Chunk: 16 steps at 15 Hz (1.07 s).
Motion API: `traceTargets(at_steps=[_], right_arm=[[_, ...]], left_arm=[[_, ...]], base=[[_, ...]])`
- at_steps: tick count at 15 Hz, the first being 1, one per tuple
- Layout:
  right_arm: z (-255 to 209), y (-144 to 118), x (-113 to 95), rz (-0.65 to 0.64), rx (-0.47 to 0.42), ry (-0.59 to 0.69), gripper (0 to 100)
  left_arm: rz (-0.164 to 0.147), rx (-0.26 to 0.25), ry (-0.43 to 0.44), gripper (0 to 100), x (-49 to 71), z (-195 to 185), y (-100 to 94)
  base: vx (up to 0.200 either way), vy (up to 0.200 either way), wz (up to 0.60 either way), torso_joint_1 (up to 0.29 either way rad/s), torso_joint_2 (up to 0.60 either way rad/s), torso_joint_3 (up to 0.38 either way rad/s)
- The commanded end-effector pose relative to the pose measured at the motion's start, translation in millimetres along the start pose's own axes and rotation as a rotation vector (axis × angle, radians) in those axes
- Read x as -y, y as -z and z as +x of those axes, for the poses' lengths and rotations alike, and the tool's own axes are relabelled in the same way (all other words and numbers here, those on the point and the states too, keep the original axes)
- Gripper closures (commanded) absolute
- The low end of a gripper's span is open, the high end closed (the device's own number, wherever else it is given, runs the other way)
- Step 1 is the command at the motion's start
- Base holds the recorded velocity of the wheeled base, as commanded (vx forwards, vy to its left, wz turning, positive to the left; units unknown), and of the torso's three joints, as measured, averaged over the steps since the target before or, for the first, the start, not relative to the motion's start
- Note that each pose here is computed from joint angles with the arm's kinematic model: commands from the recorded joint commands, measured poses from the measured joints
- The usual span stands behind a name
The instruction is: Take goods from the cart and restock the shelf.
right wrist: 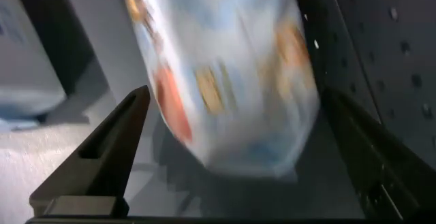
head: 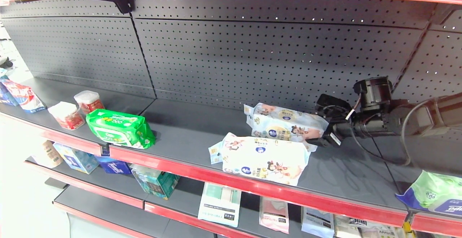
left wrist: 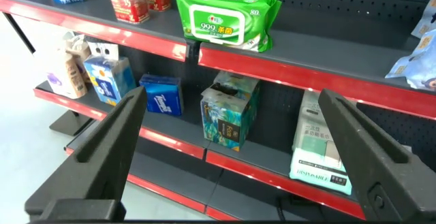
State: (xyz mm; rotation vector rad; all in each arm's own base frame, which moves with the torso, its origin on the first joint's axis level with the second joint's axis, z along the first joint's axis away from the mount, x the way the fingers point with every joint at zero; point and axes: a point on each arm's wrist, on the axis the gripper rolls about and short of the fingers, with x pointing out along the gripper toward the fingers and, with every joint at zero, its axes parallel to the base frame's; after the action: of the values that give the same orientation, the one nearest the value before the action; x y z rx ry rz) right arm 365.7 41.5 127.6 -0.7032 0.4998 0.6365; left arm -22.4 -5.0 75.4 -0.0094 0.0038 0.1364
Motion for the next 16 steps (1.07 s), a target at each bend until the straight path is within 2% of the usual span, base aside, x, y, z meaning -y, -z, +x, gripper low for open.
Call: traceTargets(at_steps=[1, 3, 16], right_arm=[[-9.8, 4.0, 3.5, 0.019, -0.010, 0.025, 0], [-10.7, 4.7, 8.2, 0.038, -0.037, 0.072, 0], [-8.2, 7.5, 9.9, 0.091, -0.093, 0.127, 0]], left_arm=[[0.000, 0.000, 0.000, 0, 0.0, 0.0, 0.1], [0.000, 0.000, 0.000, 0, 0.0, 0.0, 0.1], [0.000, 0.000, 0.000, 0, 0.0, 0.0, 0.1]], base=[[0.000, 0.000, 0.00, 0.000, 0.00, 0.000], [0.000, 0.000, 0.00, 0.000, 0.00, 0.000], [0.000, 0.000, 0.00, 0.000, 0.00, 0.000]])
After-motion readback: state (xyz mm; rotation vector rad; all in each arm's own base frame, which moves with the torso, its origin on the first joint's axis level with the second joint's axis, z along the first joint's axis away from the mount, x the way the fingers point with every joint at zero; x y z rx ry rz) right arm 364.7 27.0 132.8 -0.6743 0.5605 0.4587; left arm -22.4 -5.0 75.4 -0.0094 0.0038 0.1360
